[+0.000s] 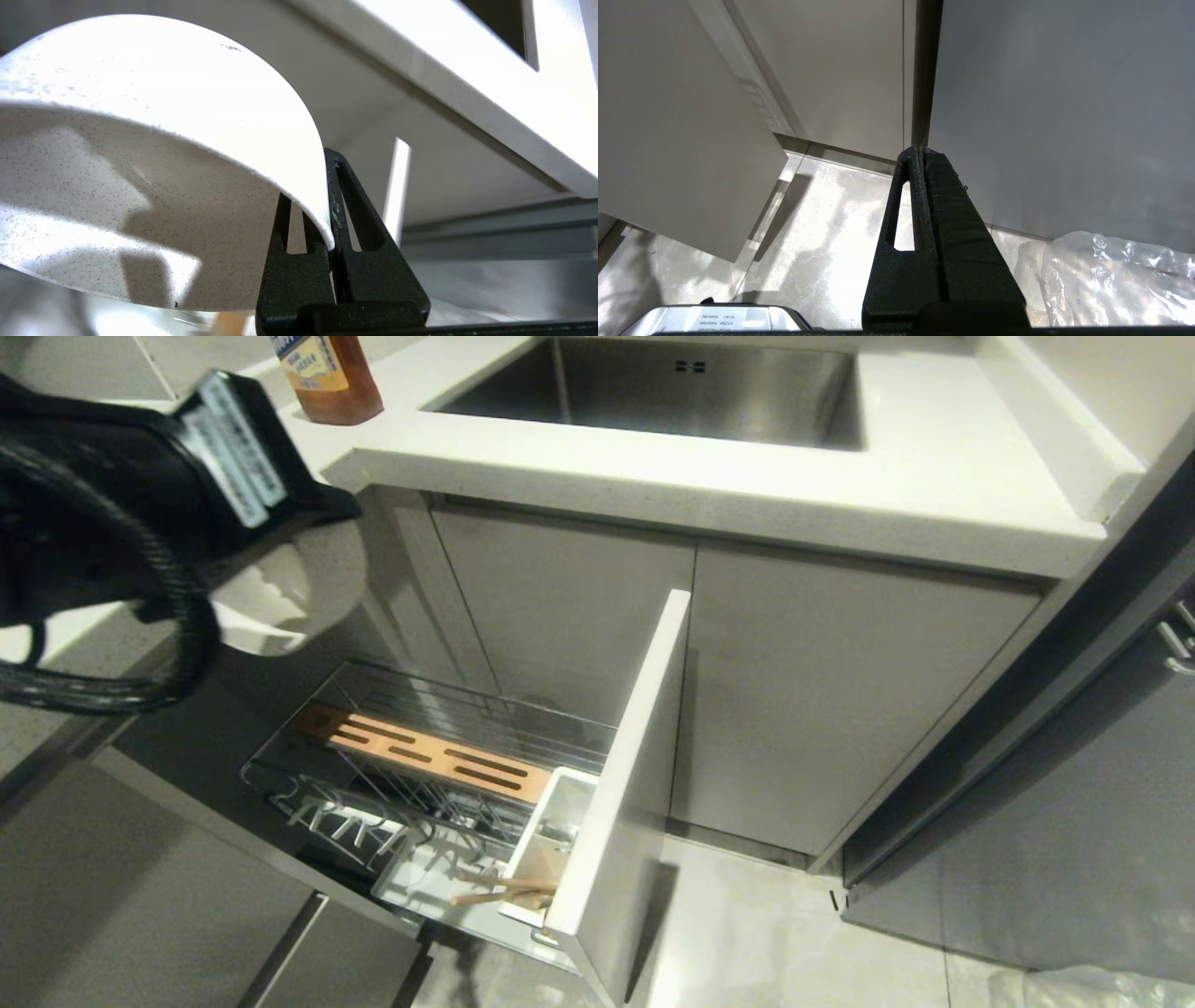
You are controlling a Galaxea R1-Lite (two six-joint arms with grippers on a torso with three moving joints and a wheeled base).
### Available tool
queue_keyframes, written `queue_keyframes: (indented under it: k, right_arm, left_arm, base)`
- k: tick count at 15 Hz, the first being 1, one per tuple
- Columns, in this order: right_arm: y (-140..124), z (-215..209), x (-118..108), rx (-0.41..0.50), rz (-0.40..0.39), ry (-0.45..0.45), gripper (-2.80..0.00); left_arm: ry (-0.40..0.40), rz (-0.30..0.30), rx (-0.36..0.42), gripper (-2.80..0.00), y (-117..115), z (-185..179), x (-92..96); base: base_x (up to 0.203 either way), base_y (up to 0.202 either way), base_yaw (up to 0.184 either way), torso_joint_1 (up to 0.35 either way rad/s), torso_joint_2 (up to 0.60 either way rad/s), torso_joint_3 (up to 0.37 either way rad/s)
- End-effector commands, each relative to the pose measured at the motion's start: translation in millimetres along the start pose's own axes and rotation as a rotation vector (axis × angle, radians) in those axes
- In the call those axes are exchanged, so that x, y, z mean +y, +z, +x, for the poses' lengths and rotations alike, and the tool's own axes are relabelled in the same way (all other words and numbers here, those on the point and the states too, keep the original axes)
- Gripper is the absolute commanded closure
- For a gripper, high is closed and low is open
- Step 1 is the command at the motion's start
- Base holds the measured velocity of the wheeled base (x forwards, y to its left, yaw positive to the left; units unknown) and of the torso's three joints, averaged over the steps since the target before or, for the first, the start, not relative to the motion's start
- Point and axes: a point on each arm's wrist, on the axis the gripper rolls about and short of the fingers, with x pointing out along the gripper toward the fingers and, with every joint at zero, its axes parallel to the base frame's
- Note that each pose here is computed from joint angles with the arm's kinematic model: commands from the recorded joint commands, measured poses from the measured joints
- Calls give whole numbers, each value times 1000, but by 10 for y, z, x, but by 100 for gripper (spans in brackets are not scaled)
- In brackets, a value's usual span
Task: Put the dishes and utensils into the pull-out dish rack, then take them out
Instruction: Take the bowl out of the cupboard
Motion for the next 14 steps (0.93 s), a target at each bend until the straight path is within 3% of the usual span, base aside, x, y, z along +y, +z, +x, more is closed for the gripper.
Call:
queue_keyframes:
  k: [1,3,6,9,11,14]
  right_arm:
    - [0,0,0,0,0,0,0]
    - [0,0,0,0,0,0,0]
    - [0,0,0,0,0,0,0]
    - [0,0,0,0,0,0,0]
    - [0,0,0,0,0,0,0]
    - [0,0,0,0,0,0,0]
  left_arm:
    - [5,35,-104,0,273,-354,194]
    - [82,121,-178,0,441,-484,364]
    - [240,197,-269,0,635,-601,609]
    - [477,246,-339,0,784,-673,881]
    - [627,277,-312,0,826,-699,1050]
    - [777,290,-169,0,858,-696,1268]
  base:
    - [0,0,0,0,0,0]
    - [0,0,0,0,0,0]
    - [0,0,0,0,0,0]
    - [0,0,0,0,0,0]
    - [0,0,0,0,0,0]
    - [0,0,0,0,0,0]
